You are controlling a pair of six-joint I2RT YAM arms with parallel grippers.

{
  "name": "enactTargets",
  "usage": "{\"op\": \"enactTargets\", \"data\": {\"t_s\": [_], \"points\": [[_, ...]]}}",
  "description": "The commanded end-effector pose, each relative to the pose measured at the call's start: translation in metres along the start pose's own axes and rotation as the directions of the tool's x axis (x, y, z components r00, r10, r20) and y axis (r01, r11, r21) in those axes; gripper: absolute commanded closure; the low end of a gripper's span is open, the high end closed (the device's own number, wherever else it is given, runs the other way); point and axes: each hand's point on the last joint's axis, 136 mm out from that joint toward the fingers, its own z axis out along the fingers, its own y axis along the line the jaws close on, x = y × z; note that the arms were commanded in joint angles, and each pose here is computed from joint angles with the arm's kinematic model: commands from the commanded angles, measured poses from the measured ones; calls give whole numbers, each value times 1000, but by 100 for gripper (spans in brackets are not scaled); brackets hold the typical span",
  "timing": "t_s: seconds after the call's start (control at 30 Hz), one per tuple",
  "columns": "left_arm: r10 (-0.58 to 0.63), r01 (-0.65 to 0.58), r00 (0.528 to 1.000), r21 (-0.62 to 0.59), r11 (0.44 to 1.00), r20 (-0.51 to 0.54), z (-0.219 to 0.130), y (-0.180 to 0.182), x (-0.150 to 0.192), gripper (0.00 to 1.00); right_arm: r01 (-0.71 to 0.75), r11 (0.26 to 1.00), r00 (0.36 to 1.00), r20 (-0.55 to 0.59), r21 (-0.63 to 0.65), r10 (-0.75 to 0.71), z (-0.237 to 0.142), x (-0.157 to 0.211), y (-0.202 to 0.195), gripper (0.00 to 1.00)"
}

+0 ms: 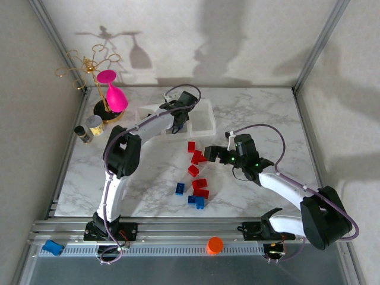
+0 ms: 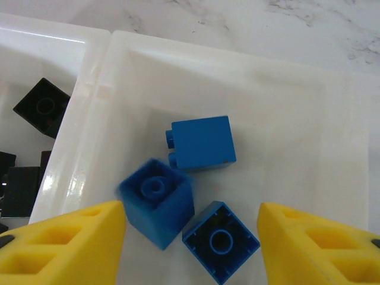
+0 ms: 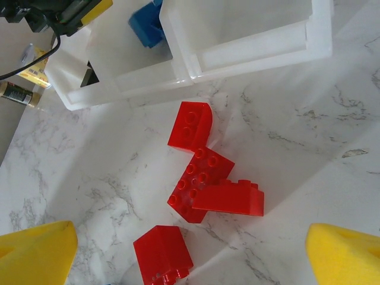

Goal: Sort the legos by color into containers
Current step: Place the lego in the container, then pick up the lego from the middle-left of the table.

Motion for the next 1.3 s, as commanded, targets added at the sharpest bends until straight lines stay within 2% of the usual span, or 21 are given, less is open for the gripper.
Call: {"op": "enactTargets", "data": {"t_s": [0.0,0.23,0.37,0.5,0.77,1.0,1.27], "points": [[-9,8,1000,21,1000,30,-31,6,-18,38,10,1000,1000,28,-14,-9,1,-12,5,1],[-14,10,999,96,995,48,-83,19,-5,37,9,1000,1000,11,-29,-8,3,-8,6,1],[6,-10,999,112,994,32,-109,35,20,37,34,999,999,-22,-14,-34,4,0,2,1],[41,-39,999,147,988,-12,-131,48,61,37,52,999,997,-65,4,-52,4,15,-5,1],[140,-120,982,151,981,-128,-148,69,154,37,73,997,986,-151,12,-71,2,50,-14,1],[246,-195,949,245,950,-198,-167,55,220,35,107,994,975,-197,22,-101,-3,77,-16,1],[285,-218,921,255,942,-265,-166,65,265,35,149,988,975,-172,33,-142,-14,87,-13,1]]}}
